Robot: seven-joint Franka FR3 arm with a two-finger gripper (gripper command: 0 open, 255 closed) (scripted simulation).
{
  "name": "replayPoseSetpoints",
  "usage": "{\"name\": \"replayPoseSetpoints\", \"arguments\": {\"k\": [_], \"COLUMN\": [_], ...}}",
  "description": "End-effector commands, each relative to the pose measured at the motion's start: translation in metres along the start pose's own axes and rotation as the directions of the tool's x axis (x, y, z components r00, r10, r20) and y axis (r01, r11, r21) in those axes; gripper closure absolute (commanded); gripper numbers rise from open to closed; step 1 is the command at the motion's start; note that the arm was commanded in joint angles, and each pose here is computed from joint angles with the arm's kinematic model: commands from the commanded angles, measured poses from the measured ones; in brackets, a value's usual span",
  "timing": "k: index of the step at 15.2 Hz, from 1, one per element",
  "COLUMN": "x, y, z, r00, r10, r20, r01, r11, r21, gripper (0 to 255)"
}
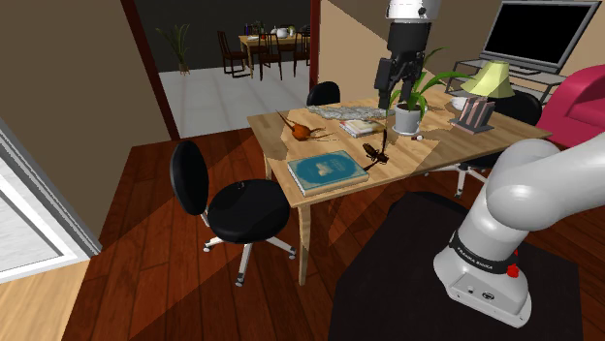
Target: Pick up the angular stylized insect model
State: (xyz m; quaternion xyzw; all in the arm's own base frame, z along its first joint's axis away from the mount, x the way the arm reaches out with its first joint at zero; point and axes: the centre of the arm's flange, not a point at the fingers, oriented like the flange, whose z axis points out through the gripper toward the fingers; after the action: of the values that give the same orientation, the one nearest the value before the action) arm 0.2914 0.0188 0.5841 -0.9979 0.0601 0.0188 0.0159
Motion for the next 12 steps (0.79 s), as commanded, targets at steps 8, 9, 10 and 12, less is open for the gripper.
{"name": "replayPoseSetpoints", "arguments": {"k": [8,9,10,12], "x": [0.053,0.06,0.068,0.082], "y": [0.061,0.069,0.078,0.096], "z": [0.047,0.054,0.06,0.074], "r00": [1.0,1.0,1.0,1.0], "r10": [0.017,0.02,0.022,0.027], "r20": [0.007,0.008,0.009,0.011], "r01": [-0.017,-0.02,-0.022,-0.027], "r11": [1.0,1.0,1.0,1.0], "r21": [0.001,0.002,0.002,0.002], "gripper": [0,0,0,0]}}
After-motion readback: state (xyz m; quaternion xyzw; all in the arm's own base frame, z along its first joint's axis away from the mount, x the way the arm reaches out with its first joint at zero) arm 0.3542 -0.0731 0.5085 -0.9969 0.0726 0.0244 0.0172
